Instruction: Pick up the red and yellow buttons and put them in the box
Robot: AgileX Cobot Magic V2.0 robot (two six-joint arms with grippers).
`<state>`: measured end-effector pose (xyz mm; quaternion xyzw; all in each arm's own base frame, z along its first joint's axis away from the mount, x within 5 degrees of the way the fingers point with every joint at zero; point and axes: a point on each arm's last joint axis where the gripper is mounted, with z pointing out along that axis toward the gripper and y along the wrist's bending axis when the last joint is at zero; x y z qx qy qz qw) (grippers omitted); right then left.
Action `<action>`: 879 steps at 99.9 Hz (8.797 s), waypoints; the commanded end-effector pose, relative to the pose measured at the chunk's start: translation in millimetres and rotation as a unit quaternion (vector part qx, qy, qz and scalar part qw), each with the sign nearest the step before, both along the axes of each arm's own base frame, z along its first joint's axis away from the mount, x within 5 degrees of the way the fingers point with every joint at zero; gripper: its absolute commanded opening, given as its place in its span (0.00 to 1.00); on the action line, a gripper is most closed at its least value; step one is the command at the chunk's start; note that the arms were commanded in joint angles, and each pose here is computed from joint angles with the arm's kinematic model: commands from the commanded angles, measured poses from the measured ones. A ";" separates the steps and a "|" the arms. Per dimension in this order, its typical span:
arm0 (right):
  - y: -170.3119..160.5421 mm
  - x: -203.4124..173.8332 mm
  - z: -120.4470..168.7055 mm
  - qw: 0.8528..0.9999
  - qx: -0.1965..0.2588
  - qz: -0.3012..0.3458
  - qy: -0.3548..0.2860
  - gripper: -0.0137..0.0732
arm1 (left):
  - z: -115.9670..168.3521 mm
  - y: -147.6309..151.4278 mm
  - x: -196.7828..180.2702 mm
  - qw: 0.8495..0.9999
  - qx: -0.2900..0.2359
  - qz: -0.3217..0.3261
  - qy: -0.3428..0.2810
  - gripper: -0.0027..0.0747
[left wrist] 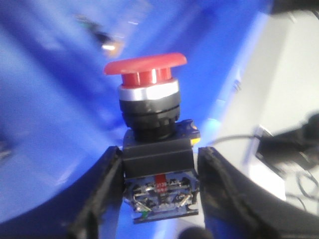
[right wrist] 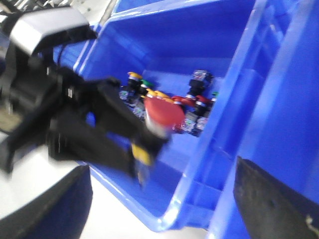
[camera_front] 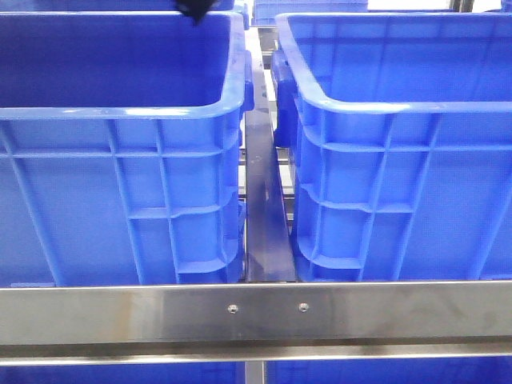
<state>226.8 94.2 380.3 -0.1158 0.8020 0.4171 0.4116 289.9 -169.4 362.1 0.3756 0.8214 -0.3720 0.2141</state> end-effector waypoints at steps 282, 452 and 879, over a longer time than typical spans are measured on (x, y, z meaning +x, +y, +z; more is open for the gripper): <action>-105.0 222.1 -107.8 0.955 0.018 -0.285 0.077 0.29 | 55.0 -26.6 -34.6 0.993 -0.075 -0.071 -0.049 0.73; -124.7 177.3 -36.8 0.974 -0.056 -0.218 -0.037 0.09 | 56.9 -25.9 -34.3 0.993 -0.076 -0.063 -0.058 0.32; -62.0 -166.3 -77.7 0.914 -0.107 -0.233 -0.314 0.09 | -162.6 168.0 -234.3 0.716 -0.003 0.503 -0.484 0.01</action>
